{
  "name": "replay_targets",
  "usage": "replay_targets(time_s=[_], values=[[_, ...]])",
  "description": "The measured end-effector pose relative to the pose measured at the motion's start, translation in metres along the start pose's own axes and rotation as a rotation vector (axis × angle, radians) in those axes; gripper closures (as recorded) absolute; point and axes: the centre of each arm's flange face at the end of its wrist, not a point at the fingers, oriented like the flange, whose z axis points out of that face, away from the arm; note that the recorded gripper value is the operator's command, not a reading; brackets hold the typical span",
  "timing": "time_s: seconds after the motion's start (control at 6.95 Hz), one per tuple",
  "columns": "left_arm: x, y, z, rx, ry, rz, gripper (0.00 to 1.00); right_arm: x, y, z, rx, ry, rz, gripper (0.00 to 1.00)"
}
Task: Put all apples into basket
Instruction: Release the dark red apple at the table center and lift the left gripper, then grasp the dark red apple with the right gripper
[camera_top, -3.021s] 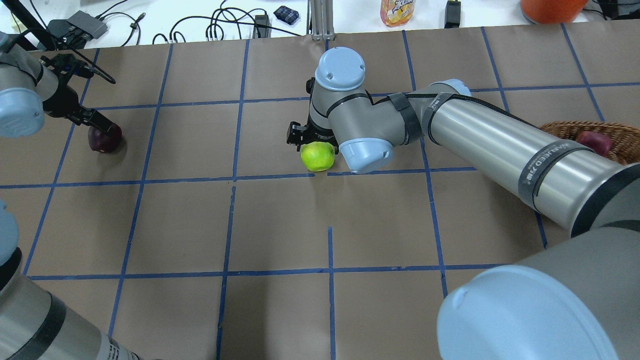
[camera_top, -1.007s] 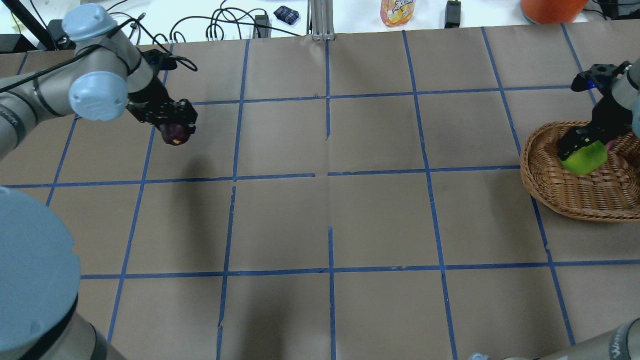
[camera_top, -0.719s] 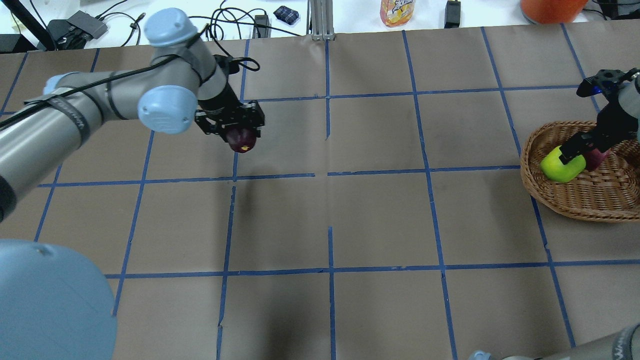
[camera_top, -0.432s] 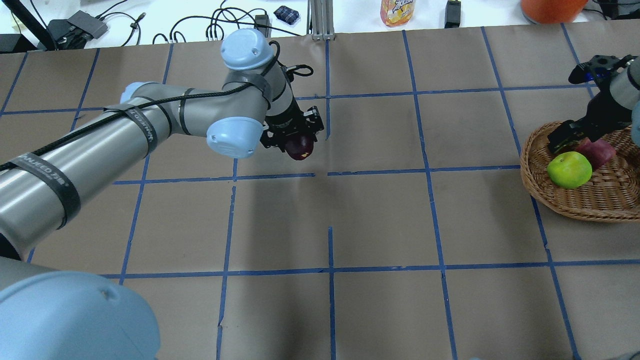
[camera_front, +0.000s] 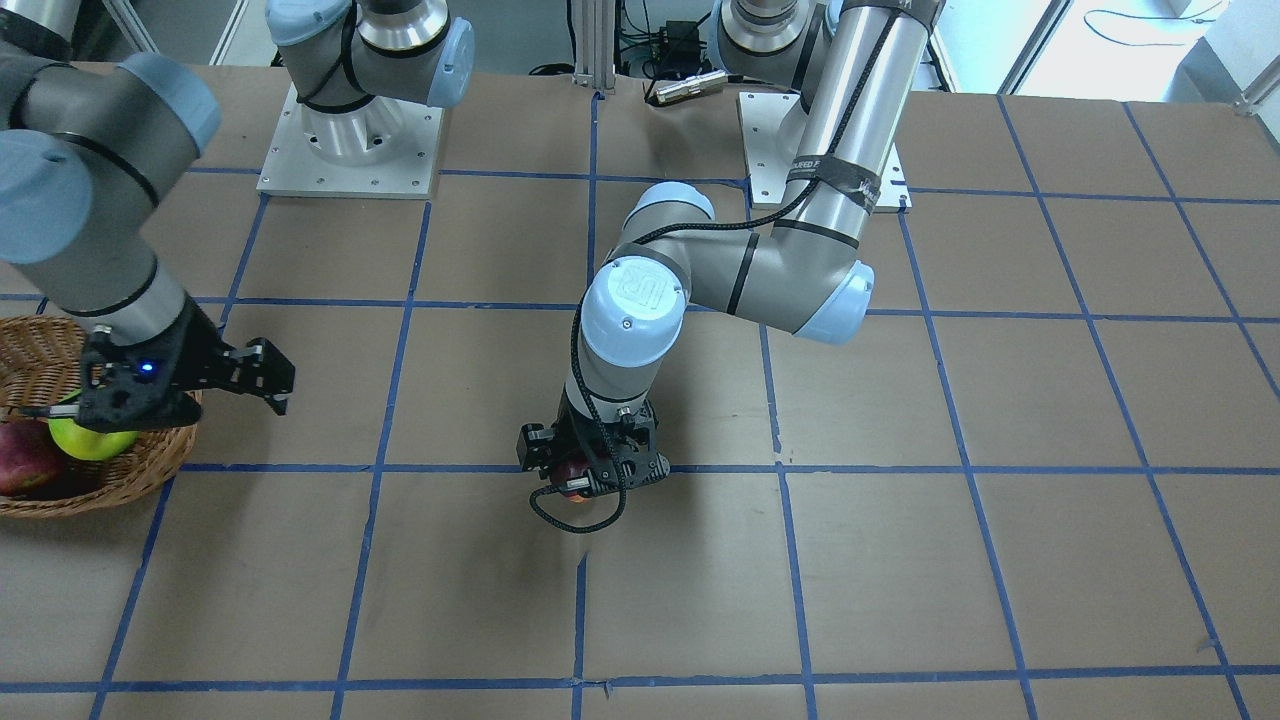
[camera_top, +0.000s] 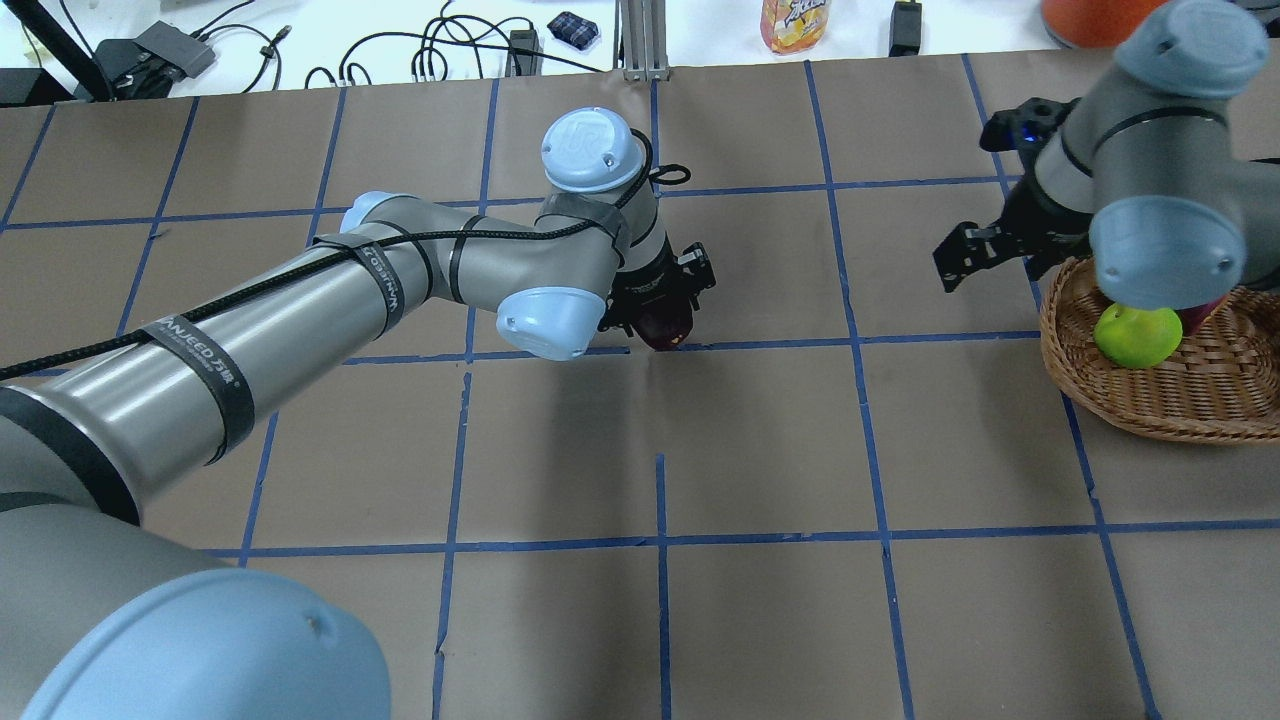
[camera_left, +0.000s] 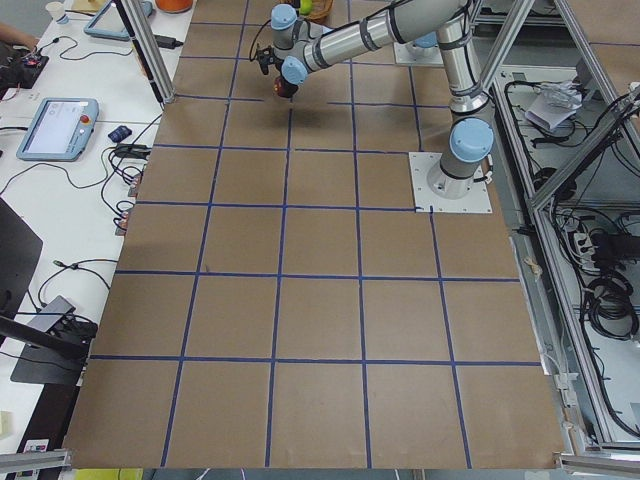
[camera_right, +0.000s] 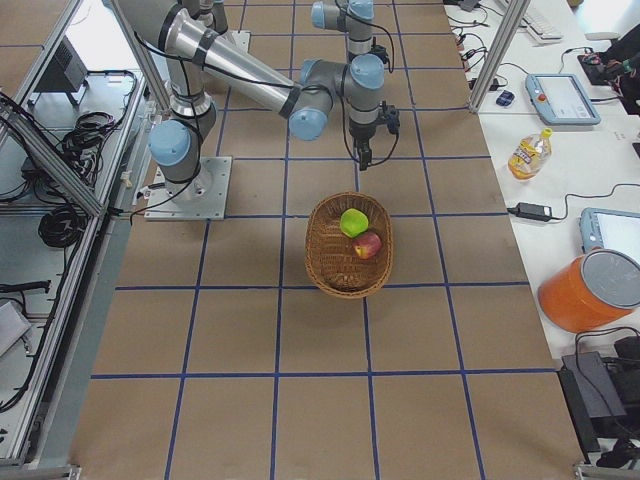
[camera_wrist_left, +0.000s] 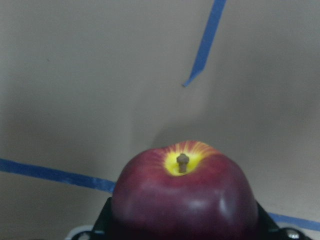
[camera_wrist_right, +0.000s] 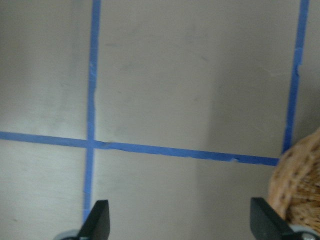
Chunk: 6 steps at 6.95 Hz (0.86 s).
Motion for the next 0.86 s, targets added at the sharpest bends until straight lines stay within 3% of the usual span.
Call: replay_targets(time_s=[0.29, 0.43, 0.86], values=[[-0.008, -0.009, -0.015, 0.050, -0.057, 0.020, 0.00, -0.069, -0.010, 0.022, 0.032, -0.017, 0.046, 0.00], [-0.024, -0.027, -0.041, 0.049, -0.068, 0.036, 0.00, -0.089, -0.012, 0.029, 0.036, -0.039, 0.054, 0.00], [-0.122, -0.090, -0.178, -0.038, -0.087, 0.152, 0.00, -0.163, -0.015, 0.046, 0.055, -0.186, 0.010, 0.00]])
